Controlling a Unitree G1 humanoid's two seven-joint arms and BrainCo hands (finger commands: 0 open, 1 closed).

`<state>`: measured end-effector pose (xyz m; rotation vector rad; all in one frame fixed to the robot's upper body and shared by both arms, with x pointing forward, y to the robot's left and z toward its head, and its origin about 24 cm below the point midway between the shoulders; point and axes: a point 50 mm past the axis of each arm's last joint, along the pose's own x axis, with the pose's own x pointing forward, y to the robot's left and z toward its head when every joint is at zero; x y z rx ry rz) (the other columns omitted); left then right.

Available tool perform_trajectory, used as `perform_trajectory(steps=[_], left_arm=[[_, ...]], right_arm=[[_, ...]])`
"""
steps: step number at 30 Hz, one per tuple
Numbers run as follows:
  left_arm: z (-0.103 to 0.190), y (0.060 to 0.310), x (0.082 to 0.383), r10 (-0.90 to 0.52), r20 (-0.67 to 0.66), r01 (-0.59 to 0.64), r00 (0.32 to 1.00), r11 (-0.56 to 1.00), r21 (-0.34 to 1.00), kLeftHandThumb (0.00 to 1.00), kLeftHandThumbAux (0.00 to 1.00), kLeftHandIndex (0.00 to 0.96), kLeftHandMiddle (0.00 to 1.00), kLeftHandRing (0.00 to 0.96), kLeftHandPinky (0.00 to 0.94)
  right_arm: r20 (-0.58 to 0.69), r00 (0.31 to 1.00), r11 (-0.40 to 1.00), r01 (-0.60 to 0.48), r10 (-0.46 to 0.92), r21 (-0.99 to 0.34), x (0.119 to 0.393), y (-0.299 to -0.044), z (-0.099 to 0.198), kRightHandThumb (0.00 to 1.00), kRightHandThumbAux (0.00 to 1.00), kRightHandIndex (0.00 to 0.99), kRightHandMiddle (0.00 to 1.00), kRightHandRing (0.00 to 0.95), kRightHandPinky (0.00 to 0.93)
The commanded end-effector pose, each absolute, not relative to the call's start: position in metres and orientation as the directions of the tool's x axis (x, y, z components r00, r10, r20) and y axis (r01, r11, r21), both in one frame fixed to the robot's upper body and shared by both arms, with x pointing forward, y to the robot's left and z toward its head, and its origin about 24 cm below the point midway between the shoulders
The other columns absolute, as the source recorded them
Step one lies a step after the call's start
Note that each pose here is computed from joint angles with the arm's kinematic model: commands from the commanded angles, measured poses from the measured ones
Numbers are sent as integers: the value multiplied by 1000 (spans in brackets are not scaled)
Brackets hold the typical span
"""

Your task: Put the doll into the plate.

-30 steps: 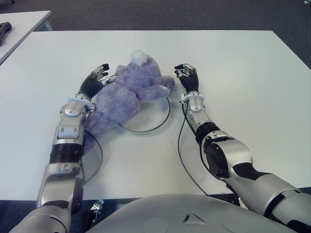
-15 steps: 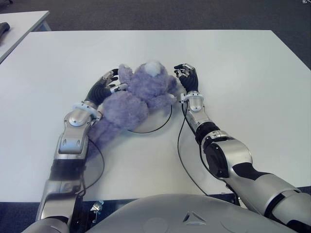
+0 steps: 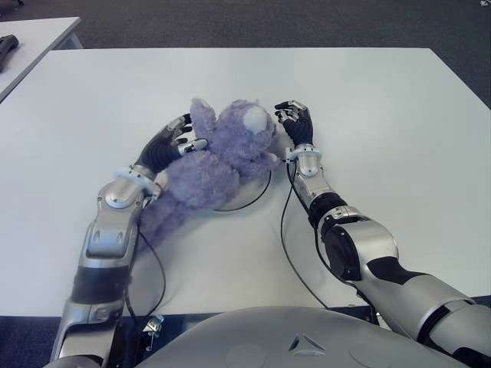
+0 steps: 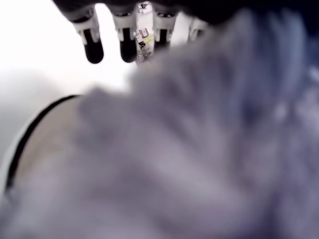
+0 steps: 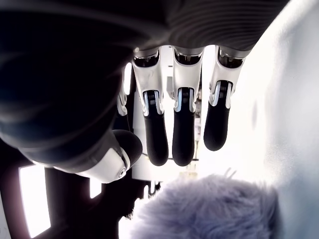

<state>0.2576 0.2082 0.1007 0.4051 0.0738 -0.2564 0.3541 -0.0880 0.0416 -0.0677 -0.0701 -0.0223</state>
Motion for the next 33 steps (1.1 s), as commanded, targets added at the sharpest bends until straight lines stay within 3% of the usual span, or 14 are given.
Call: perform_trajectory(steps=[1, 16, 33], left_arm=[[96, 208, 248, -262, -211, 329, 942, 847, 418, 0, 511, 0, 13, 10, 0], [107, 204, 235, -246, -197, 313, 949, 812, 492, 0, 493, 0, 0, 0, 0], [98, 211, 238, -212, -228, 300, 950, 821, 486, 0, 490, 0, 3, 6, 9]], right_arm=[[-334, 941, 992, 18, -59, -123, 288, -104, -57, 684, 737, 413, 369, 363, 344], [-334, 941, 992, 17, -59, -126, 288, -103, -57, 687, 736, 413, 366, 360, 349], [-333, 941, 991, 20, -62, -130, 288, -104, -57, 684, 737, 412, 368, 362, 340]])
